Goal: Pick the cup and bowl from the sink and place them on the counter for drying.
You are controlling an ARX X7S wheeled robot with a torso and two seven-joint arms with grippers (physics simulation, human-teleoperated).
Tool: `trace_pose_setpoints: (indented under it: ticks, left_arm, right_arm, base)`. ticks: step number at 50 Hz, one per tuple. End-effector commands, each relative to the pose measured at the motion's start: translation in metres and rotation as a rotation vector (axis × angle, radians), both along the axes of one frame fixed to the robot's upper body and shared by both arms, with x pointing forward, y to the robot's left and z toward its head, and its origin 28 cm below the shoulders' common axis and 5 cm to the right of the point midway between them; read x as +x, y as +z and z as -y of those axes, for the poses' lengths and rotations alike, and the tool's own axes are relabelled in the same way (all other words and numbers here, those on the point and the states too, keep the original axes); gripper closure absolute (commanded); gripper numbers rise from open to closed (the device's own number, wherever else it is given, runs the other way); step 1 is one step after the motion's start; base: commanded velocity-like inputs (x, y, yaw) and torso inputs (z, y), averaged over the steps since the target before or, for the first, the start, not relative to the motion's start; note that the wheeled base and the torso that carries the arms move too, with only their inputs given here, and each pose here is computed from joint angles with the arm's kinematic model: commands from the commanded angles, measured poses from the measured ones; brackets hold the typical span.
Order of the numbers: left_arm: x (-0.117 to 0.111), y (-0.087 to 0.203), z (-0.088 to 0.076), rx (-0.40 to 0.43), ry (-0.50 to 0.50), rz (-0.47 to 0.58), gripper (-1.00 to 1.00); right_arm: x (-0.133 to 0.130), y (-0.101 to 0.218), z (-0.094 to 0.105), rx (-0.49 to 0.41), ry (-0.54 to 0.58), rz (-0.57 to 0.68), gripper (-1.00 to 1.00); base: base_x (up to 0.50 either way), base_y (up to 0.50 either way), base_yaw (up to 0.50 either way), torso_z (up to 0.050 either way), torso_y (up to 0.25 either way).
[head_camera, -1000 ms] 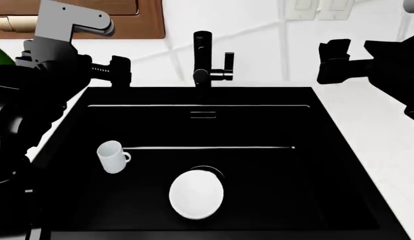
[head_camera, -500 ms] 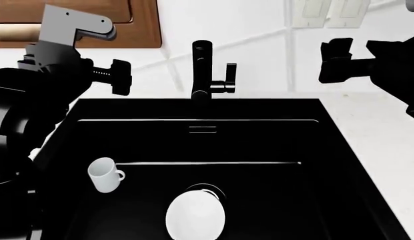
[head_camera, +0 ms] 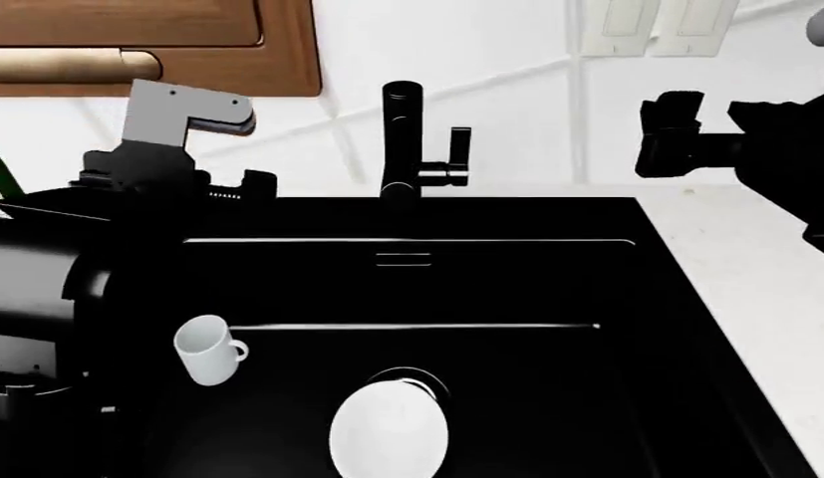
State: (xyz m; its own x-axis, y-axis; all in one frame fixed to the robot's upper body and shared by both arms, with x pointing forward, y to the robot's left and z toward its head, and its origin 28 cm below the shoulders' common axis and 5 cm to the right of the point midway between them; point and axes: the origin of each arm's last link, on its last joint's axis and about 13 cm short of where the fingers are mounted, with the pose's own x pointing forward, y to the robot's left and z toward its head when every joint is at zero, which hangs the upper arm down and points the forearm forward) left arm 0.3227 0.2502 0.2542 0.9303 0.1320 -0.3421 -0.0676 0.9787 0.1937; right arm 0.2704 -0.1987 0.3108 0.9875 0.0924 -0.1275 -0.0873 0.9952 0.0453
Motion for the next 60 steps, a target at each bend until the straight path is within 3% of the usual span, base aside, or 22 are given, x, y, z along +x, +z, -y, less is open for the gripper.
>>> trace_pose_setpoints:
  ticks: [1,5,7,8,11,13,15,22,46,60]
  left_arm:
    - [0.002,-0.024,0.013,-0.133,0.012,-0.102,-1.00]
    - [0.004,-0.038,0.018,-0.142,0.040,-0.126,-1.00]
    - [0.007,-0.045,0.019,-0.072,0.047,-0.109,-1.00]
    - [0.010,-0.050,0.019,-0.110,0.055,-0.148,-1.00]
    - [0.017,-0.061,0.019,-0.125,0.093,-0.167,-1.00]
    - [0.021,-0.065,0.016,-0.085,0.124,-0.136,-1.00]
    - [0.030,-0.073,0.014,-0.119,0.166,-0.177,-1.00]
    - [0.041,-0.093,0.006,-0.112,0.277,-0.187,-1.00]
    - [0.055,-0.137,0.006,-0.151,0.351,-0.269,-1.00]
    - [0.064,-0.155,0.000,-0.157,0.477,-0.257,-1.00]
  right_arm:
    - [0.002,-0.011,0.001,0.029,0.001,-0.018,-1.00]
    - [0.004,-0.011,0.001,0.030,0.004,-0.022,-1.00]
    - [0.004,-0.010,0.001,0.033,0.005,-0.018,-1.00]
    - [0.004,-0.011,0.001,0.032,0.006,-0.020,-1.00]
    - [0.003,-0.011,0.000,0.034,0.008,-0.018,-1.00]
    - [0.002,-0.010,0.001,0.034,0.007,-0.020,-1.00]
    - [0.003,-0.010,0.002,0.037,-0.001,-0.017,-1.00]
    - [0.003,-0.012,0.002,0.042,0.001,-0.020,-1.00]
    - [-0.003,-0.022,0.005,0.053,0.000,-0.043,-1.00]
    - [-0.010,-0.025,0.006,0.057,-0.004,-0.055,-1.00]
  base:
    - [0.00,0.00,0.00,0.000,0.000]
    - [0.00,0.00,0.00,0.000,0.000]
    - [0.00,0.00,0.00,0.000,0.000]
    - [0.00,0.00,0.00,0.000,0.000]
    - [0.00,0.00,0.00,0.000,0.000]
    - [0.00,0.00,0.00,0.000,0.000]
    - [0.00,0.00,0.00,0.000,0.000]
    - [0.00,0.00,0.00,0.000,0.000]
    - [0.00,0.00,0.00,0.000,0.000]
    - [0.00,0.00,0.00,0.000,0.000]
